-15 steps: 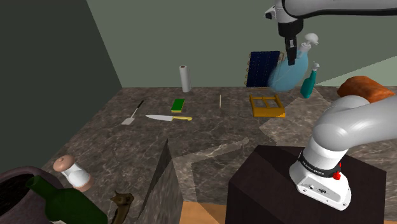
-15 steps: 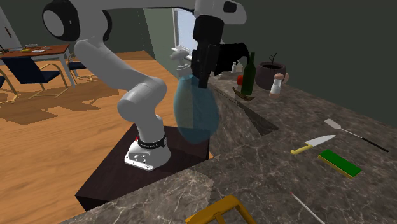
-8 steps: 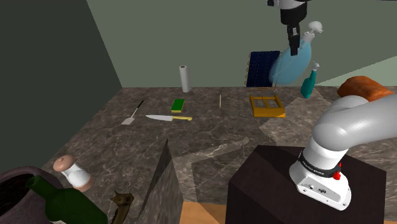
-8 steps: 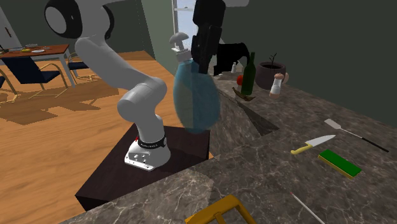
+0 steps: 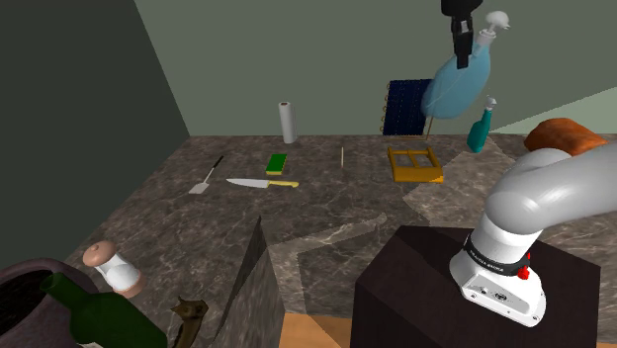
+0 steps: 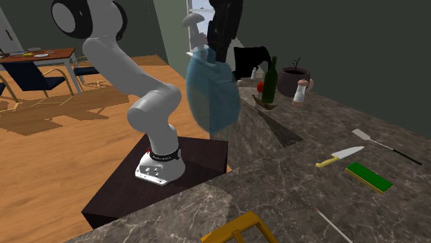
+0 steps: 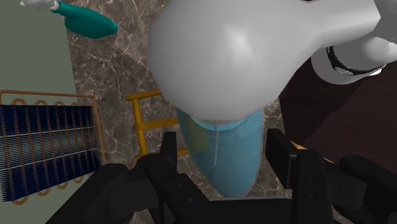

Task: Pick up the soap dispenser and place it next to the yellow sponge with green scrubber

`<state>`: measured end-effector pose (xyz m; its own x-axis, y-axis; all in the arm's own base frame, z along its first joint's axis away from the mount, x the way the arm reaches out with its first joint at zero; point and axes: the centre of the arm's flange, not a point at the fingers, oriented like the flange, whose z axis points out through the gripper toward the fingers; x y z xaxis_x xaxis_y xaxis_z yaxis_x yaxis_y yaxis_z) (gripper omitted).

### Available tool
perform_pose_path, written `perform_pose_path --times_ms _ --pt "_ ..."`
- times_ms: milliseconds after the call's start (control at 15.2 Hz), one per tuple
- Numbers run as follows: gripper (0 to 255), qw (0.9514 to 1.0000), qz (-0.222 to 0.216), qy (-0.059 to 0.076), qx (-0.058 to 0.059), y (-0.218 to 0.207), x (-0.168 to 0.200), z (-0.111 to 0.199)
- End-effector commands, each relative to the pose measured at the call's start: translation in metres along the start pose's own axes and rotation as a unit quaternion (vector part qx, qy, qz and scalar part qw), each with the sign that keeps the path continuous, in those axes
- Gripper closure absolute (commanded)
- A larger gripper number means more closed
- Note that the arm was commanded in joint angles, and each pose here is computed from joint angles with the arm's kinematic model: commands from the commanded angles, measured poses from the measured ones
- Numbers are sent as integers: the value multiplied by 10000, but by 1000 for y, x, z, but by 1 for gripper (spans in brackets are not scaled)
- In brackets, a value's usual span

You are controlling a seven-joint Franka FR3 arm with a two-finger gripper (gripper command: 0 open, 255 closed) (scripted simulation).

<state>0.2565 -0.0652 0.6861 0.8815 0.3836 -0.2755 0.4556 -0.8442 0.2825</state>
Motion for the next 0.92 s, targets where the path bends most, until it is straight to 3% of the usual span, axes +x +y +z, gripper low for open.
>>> perform_pose_path --times_ms 0,858 --pt "255 10000 0 0 -1 5 11 1" --pt "255 10000 0 0 -1 54 168 51"
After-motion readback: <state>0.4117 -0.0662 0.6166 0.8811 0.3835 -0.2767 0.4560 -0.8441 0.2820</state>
